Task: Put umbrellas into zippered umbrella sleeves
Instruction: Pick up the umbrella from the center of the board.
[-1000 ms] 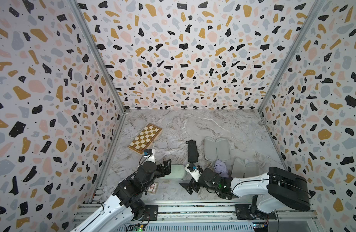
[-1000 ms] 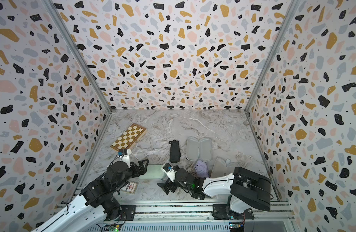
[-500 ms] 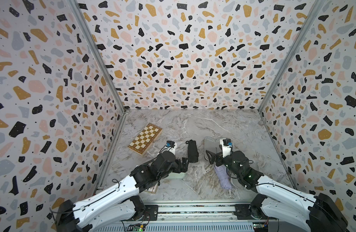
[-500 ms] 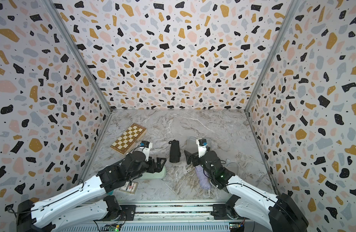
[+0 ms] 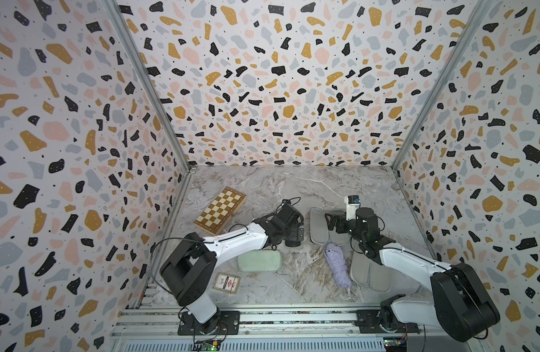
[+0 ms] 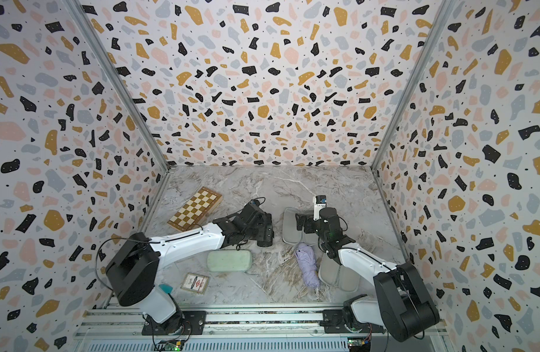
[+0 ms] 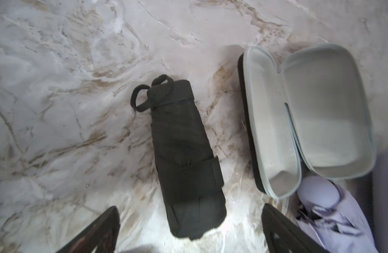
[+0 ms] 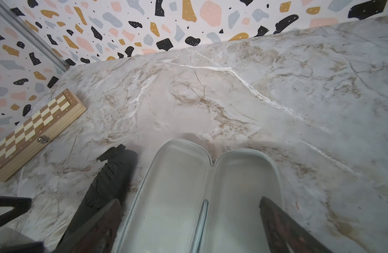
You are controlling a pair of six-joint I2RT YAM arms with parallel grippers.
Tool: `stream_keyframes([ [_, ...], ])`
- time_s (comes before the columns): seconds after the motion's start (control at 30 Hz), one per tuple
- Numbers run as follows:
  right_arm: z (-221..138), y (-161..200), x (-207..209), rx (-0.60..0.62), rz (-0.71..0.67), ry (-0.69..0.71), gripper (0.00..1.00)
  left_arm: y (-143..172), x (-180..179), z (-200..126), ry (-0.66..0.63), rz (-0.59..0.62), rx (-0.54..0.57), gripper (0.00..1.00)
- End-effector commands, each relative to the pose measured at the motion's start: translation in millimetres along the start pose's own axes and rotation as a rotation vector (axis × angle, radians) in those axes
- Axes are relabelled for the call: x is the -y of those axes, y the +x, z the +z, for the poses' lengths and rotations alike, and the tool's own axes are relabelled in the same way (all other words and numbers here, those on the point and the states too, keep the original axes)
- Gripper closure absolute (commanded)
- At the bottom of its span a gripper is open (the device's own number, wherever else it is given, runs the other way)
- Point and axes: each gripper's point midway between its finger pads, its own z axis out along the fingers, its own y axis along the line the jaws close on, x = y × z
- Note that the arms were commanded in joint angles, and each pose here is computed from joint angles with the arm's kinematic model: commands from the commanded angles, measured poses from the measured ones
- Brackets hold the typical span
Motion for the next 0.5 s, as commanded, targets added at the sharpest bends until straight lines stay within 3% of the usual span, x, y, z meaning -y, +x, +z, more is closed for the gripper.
stream_keyframes([
  [0.0, 3.4, -13.7, 14.1, 0.035, -0.004, 0.059, 0.00, -2.6, -1.3, 19.4, -0.029, 0.029, -0.045, 0.04],
  [0.17, 3.8, -12.5, 17.6, 0.035, -0.010, 0.069, 0.00, 1.2, -17.2, 39.6, -0.140, 0.028, -0.061, 0.06],
  [0.27, 4.0, -9.6, 23.4, 0.030, -0.010, 0.098, 0.00, 8.3, -11.3, 56.7, -0.115, 0.039, -0.103, 0.07],
  [0.47, 12.9, -0.4, 27.7, -0.023, -0.004, 0.120, 0.00, 13.3, 0.5, 78.6, -0.069, 0.032, -0.131, 0.17],
])
